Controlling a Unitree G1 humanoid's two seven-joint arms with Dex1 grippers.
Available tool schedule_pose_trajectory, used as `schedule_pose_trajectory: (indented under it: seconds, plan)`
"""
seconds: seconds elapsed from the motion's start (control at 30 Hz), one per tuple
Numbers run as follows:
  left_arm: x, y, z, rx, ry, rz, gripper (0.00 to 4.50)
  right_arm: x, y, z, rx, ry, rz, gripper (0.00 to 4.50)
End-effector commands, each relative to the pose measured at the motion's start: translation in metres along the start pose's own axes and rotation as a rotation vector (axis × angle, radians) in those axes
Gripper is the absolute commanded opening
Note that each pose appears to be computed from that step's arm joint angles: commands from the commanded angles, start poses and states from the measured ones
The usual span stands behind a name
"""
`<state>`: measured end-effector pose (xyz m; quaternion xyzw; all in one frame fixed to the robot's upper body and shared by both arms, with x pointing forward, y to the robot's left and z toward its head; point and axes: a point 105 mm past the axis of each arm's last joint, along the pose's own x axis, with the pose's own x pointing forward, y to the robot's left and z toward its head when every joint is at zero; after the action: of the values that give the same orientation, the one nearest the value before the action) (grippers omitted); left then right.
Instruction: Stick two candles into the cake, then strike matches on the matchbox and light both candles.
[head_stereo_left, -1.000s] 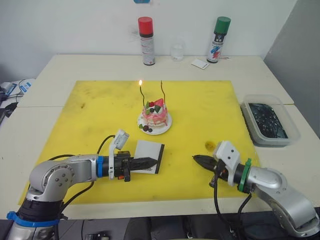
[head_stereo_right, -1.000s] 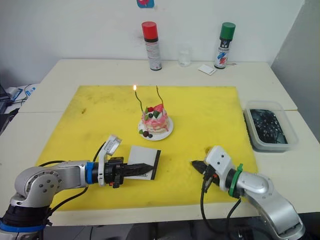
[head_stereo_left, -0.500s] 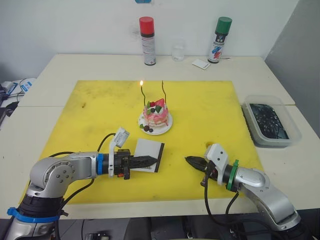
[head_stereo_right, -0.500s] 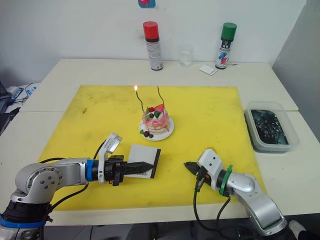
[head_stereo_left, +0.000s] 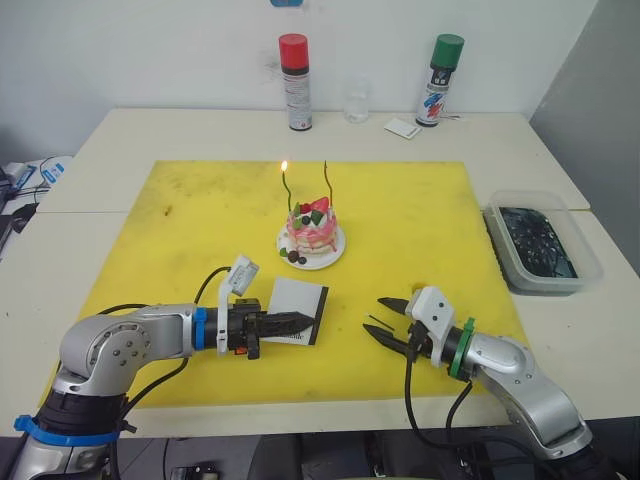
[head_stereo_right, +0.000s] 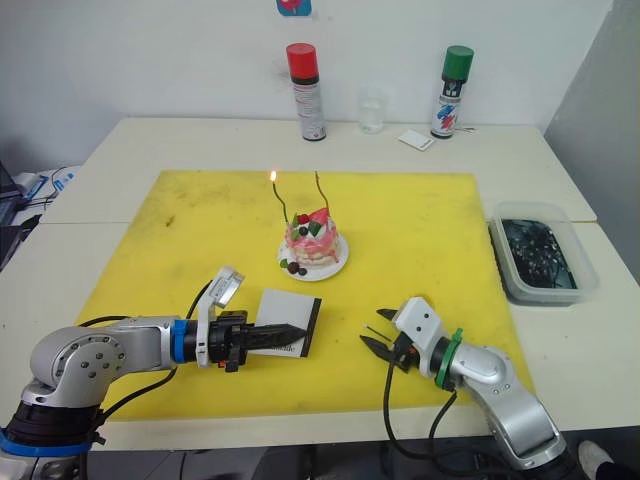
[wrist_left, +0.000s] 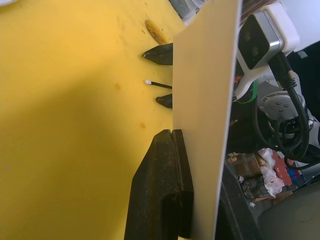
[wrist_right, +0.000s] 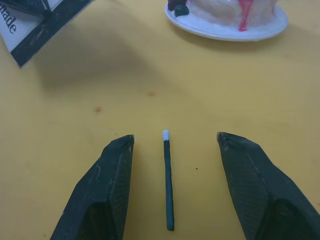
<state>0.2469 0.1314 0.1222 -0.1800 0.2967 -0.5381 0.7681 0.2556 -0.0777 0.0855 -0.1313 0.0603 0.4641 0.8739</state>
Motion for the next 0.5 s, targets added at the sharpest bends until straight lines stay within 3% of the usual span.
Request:
schedule_pose_trajectory:
  seconds: [0.03, 0.5]
  plan:
    - [-0.002, -0.004, 0.003, 0.027, 0.005, -0.005, 0.0, -0.002, 0.001, 0.01, -0.019, -0.057, 0.011, 2.74]
    - [-0.003, -0.005, 0.003, 0.027, 0.007, -0.003, 0.0, -0.005, -0.006, -0.005, -0.028, -0.019, -0.048, 2.74]
